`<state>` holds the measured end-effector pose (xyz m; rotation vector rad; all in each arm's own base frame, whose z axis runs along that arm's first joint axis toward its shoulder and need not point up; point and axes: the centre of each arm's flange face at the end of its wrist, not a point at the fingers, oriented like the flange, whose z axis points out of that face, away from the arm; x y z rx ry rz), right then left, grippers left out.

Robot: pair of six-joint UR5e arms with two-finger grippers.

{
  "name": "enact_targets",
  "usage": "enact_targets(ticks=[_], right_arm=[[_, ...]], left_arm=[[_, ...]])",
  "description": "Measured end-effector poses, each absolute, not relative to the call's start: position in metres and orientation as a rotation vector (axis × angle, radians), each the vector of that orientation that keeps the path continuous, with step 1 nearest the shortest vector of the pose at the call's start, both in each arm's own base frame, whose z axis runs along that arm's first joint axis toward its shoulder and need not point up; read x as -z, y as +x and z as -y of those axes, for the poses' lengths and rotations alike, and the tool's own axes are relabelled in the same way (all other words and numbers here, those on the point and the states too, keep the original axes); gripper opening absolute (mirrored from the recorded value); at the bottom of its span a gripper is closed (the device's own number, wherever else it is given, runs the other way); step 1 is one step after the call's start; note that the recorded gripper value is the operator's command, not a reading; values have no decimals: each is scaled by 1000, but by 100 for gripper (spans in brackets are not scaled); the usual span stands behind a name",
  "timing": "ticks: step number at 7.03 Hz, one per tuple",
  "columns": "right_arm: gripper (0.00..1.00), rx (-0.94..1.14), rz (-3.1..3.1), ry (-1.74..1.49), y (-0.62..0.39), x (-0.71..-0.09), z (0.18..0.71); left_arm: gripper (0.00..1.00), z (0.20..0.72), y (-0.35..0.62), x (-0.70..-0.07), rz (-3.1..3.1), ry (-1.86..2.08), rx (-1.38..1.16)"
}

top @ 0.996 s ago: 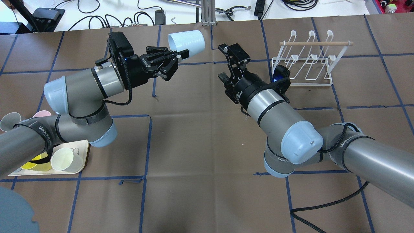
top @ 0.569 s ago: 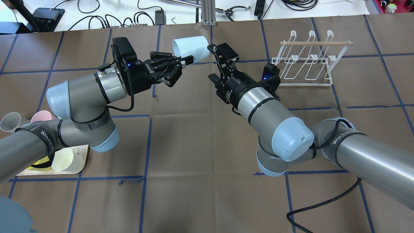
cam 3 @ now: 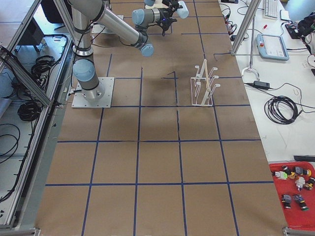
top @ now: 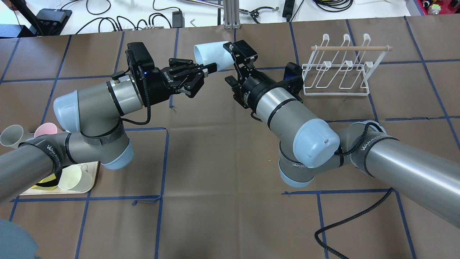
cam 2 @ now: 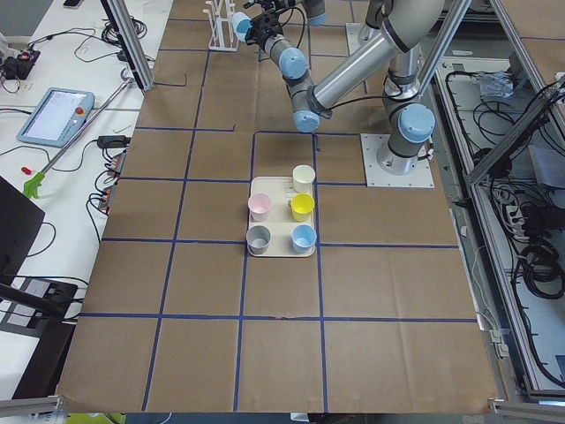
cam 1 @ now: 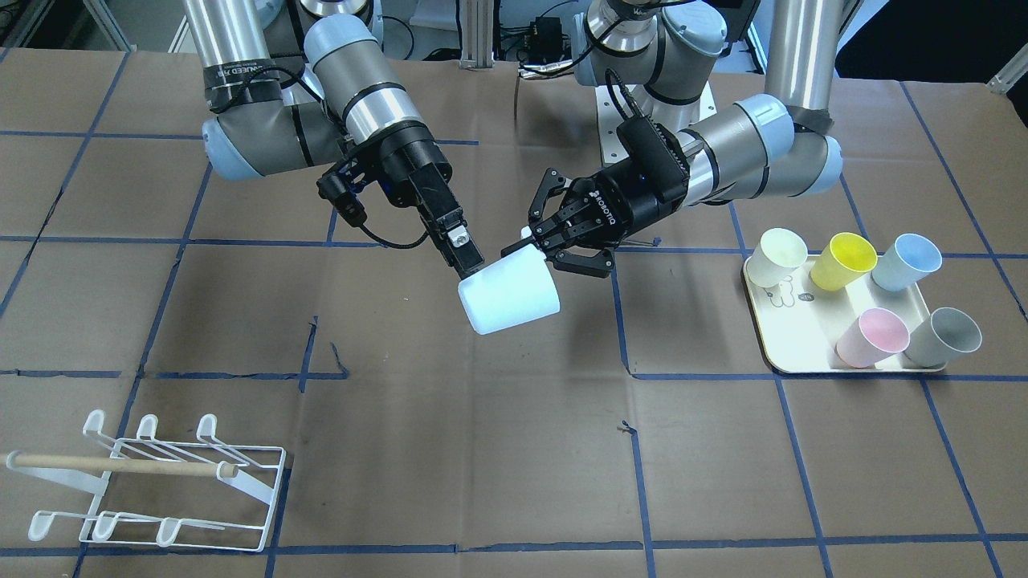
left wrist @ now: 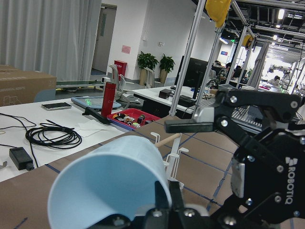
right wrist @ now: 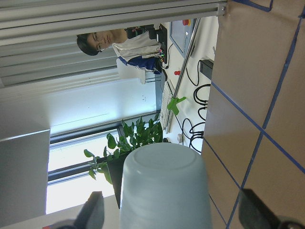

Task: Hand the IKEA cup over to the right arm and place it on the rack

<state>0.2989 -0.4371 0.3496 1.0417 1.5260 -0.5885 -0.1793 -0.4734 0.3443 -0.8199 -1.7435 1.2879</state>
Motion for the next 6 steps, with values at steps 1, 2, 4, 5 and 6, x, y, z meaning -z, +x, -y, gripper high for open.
enact_targets(ticks=[1, 2, 4, 5, 6], right_arm=[[98, 586, -1527, 1043, 301, -348, 443], [98, 585, -1528, 1044, 302, -347, 447], [97, 575, -1522, 1047, 308, -344, 457], [96, 561, -1515, 1052, 312, -342, 462], [95, 554, -1512, 1053, 315, -341, 465]], left_arm=[[4, 474, -179, -344, 1744, -820, -1288], [4, 474, -179, -343, 1744, -821, -1289], [4, 474, -179, -343, 1742, -823, -1292], [5, 474, -179, -342, 1742, -823, -1292], [5, 474, -179, -342, 1741, -823, -1292]])
